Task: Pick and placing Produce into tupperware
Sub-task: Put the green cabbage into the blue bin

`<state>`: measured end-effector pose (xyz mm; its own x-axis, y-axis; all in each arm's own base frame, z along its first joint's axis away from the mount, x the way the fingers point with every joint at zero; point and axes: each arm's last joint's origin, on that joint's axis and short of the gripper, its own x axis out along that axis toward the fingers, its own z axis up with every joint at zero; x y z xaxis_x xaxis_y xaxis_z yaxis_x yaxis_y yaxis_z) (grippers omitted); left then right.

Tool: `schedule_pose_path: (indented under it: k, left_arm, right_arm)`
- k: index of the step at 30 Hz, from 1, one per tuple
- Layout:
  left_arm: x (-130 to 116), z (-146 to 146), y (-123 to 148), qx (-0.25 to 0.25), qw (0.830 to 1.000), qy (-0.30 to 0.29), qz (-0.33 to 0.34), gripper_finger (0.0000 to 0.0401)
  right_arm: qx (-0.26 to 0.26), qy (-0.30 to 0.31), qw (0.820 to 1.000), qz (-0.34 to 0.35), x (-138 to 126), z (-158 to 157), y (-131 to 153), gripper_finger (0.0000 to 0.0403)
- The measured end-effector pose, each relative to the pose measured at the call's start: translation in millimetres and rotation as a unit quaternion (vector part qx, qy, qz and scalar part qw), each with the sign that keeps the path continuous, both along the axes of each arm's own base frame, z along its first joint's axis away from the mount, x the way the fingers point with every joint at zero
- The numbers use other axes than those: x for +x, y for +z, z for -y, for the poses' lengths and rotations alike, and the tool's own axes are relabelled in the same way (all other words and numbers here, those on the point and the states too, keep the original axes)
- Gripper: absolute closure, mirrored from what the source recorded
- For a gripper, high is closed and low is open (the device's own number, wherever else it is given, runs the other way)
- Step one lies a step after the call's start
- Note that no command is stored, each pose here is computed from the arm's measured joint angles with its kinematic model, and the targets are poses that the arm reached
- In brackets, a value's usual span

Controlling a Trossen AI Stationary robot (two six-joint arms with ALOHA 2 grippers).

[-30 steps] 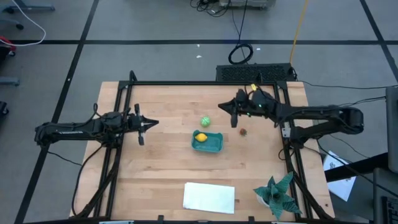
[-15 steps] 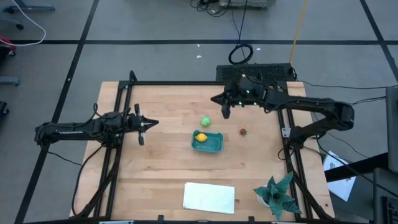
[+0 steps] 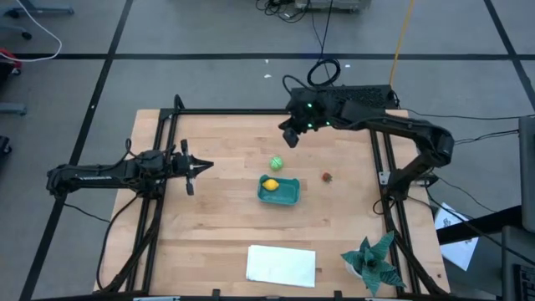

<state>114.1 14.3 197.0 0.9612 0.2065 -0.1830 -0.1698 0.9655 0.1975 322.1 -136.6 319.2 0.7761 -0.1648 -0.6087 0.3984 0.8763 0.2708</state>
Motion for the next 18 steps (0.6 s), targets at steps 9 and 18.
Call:
schedule_pose_path:
  k: [9,18]
  left_arm:
    - [0,0,0,0.002,1.0,-0.001,-0.003,0.0375]
    - [0,0,-2,0.008,1.0,-0.002,-0.014,0.0375]
  right_arm:
    - [0.075,0.034,0.996,-0.046,24,16,-16,0.0403]
    - [0.107,0.045,0.988,-0.1,42,23,-41,0.0403]
